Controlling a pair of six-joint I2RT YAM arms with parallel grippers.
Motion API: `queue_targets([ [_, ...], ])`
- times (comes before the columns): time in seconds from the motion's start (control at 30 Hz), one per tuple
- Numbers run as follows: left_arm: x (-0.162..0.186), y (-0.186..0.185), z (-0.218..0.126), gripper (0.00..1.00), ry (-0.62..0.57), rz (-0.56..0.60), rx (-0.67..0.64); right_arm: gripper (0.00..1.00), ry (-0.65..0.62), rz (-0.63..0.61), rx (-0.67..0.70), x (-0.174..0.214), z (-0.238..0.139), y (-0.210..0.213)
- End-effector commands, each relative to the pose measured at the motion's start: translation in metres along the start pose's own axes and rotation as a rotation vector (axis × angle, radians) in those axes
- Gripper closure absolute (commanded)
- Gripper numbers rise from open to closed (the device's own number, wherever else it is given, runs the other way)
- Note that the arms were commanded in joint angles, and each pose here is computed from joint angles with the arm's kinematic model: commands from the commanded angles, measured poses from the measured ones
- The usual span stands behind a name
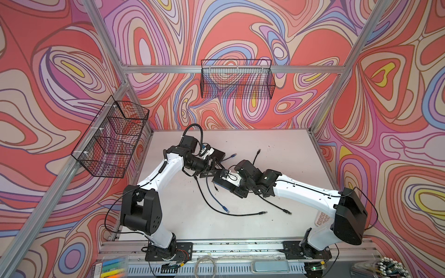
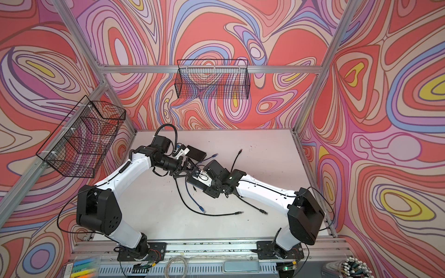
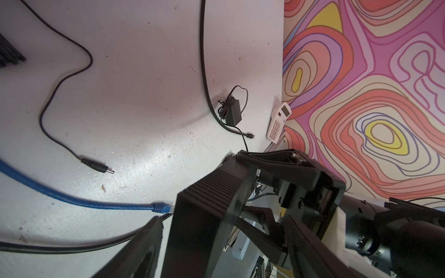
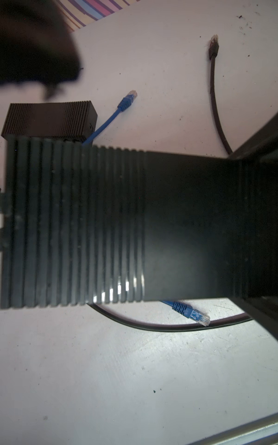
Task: Insert the plug into the switch port
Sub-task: 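Close the left gripper on the brick's end held by the right gripper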
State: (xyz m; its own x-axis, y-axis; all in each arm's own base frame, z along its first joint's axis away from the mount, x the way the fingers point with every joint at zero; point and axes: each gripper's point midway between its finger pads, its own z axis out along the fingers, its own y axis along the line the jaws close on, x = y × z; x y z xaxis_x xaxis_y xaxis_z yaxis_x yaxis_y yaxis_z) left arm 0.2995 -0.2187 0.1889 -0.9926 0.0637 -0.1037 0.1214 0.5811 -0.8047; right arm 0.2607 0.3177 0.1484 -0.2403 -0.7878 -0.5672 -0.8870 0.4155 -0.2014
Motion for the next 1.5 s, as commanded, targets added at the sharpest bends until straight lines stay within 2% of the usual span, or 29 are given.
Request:
queue_targets([
  [0.0,0.013,-0.004,0.009,0.20,0.076,0.001,0.028,0.48,-0.091,-0.010,0.039,-0.019,-0.015,-0.005],
  [0.2,0.023,-0.008,0.026,0.24,0.135,0.005,0.038,0.48,-0.109,-0.028,0.058,-0.027,-0.017,-0.009],
  [0.67,0.032,-0.017,0.025,0.33,0.192,0.021,0.083,0.47,-0.105,-0.086,0.060,-0.037,-0.015,-0.006],
  [1.03,0.032,-0.018,0.025,0.32,0.192,0.025,0.086,0.47,-0.111,-0.124,0.035,-0.048,-0.010,0.002],
  [1.37,0.028,-0.018,0.016,0.29,0.162,0.036,0.056,0.47,-0.098,-0.106,0.061,-0.036,-0.008,0.003],
  [1.47,0.023,-0.020,0.011,0.28,0.143,0.029,0.090,0.47,-0.105,-0.096,0.064,-0.035,-0.011,0.002],
])
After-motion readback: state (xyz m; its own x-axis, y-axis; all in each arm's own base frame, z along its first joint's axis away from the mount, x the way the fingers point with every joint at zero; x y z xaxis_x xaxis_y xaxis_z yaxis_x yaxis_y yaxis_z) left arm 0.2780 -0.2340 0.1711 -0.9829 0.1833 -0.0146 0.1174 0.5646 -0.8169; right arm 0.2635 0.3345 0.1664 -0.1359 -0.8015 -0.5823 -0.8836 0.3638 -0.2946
